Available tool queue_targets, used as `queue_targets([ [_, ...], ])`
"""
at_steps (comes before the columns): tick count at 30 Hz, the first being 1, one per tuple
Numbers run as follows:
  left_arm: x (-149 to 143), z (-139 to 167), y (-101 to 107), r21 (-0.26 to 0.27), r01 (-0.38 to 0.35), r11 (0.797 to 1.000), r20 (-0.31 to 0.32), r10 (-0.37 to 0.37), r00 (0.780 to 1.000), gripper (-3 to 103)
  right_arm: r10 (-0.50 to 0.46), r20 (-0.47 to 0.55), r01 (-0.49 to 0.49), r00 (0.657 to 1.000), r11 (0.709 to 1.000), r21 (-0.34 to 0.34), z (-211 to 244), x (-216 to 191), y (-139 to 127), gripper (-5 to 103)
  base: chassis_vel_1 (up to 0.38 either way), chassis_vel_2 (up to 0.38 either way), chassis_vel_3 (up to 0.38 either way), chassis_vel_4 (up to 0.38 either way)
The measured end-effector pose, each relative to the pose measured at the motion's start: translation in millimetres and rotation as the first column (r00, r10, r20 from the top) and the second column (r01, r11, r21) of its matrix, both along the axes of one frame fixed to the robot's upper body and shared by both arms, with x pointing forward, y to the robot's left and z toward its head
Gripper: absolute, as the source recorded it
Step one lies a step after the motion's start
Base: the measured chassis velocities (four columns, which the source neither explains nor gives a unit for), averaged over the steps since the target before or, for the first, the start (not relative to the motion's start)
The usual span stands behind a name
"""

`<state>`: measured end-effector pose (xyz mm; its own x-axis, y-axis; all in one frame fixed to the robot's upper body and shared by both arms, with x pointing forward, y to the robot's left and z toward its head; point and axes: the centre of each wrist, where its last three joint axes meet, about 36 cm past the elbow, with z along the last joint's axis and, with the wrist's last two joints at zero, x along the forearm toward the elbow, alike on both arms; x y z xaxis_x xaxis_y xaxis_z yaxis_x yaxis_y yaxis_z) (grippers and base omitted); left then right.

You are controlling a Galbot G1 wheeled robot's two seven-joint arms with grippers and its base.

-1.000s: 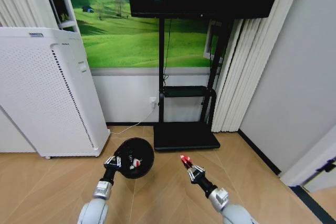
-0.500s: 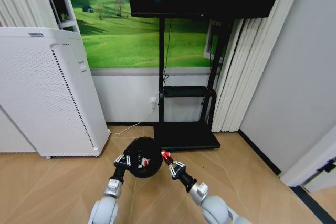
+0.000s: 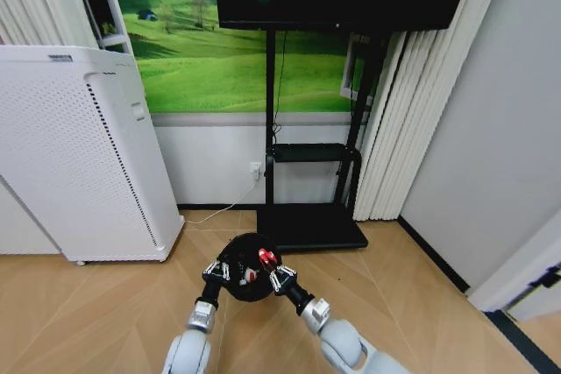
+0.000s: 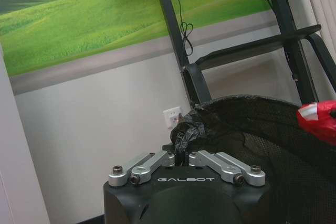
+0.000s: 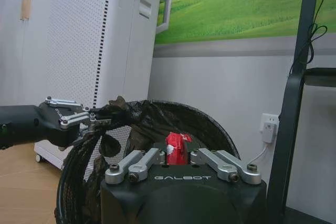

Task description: Pick up the trash bin and place the garbage on the floor into it.

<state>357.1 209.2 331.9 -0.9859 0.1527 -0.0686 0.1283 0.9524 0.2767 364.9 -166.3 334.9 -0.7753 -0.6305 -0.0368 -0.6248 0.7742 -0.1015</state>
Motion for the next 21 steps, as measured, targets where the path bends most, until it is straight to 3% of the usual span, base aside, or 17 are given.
queue_targets([
  [9,4,2,2,-0.001,-0.002,1.0,0.008,0.002,1.0,6,-0.012,0.009,0.013,1.0,1.0,-0.025,-5,3,-8,54,0.0,0.0,0.0,0.0],
  [12,5,2,2,-0.002,-0.002,1.0,0.01,0.002,1.0,6,-0.024,0.016,0.024,1.0,0.999,-0.031,-7,5,-11,59,0.0,0.0,0.0,0.0],
  [14,6,3,3,-0.005,-0.006,1.0,0.014,0.006,1.0,6,-0.093,0.011,0.094,0.996,0.995,-0.04,-10,7,-17,70,0.0,0.0,0.0,0.0],
  [18,6,6,8,-0.003,-0.013,1.0,0.02,0.013,1.0,6,-0.176,-0.039,0.174,0.984,0.984,-0.048,-12,9,-29,80,0.0,0.0,0.0,0.0],
  [20,4,12,20,0.001,-0.026,1.0,0.033,0.026,0.999,6,-0.268,-0.086,0.263,0.96,0.963,-0.064,-24,11,-55,91,0.0,0.0,0.0,0.0],
  [21,4,12,20,0.001,-0.026,1.0,0.033,0.026,0.999,6,-0.268,-0.086,0.263,0.96,0.963,-0.064,-24,11,-55,91,0.0,0.0,0.0,0.0],
])
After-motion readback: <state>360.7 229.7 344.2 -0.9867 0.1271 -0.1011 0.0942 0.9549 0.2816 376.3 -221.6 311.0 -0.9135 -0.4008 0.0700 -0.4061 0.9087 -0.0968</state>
